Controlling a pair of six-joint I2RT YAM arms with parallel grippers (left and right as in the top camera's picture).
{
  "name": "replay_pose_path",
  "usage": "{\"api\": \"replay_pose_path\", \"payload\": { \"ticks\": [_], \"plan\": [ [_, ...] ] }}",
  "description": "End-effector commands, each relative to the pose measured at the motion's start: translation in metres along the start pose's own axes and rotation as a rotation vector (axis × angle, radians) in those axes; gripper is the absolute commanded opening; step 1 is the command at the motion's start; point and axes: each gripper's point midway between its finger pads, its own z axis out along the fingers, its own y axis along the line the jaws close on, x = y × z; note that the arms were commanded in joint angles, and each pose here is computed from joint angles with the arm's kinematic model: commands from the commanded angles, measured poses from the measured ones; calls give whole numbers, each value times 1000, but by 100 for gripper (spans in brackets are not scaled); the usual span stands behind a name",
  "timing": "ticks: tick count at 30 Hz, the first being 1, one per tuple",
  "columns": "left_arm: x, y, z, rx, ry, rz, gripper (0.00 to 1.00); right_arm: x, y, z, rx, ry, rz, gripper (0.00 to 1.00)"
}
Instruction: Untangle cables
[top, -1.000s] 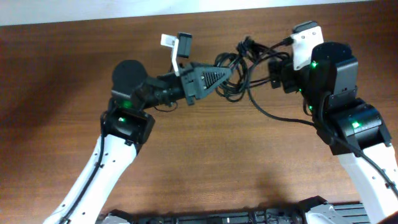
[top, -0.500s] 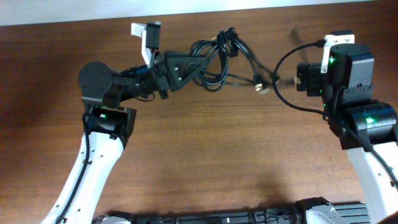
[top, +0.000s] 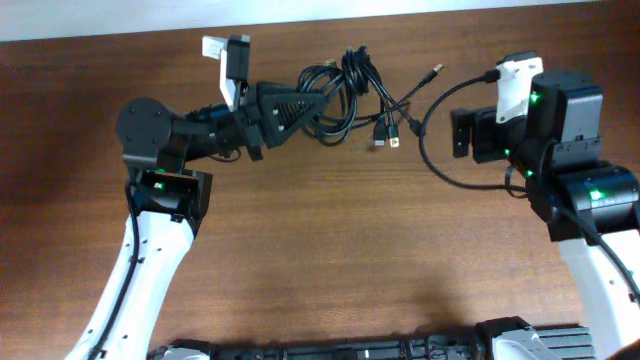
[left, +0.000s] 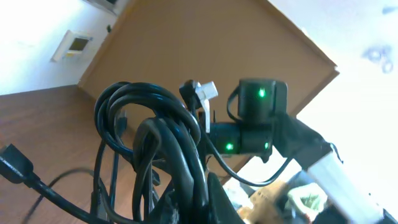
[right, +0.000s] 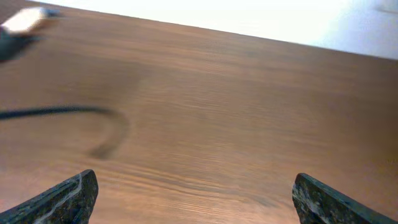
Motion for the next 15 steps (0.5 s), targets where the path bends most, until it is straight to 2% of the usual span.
{"api": "replay_pose_path", "payload": {
  "ticks": [1, 4, 8, 15],
  "plan": [
    [7, -23, -3, 75, 65, 173, 0, -17, 34, -32, -199, -112, -104, 99],
    [14, -28, -4, 110, 101, 243, 0, -23, 52, -56, -291, -189, -177, 99],
    [15, -28, -4, 114, 105, 253, 0, -27, 69, -83, -381, -276, -265, 99],
    [24, -39, 7, 159, 126, 273, 0, -27, 83, -97, -447, -334, -394, 99]
  ]
}}
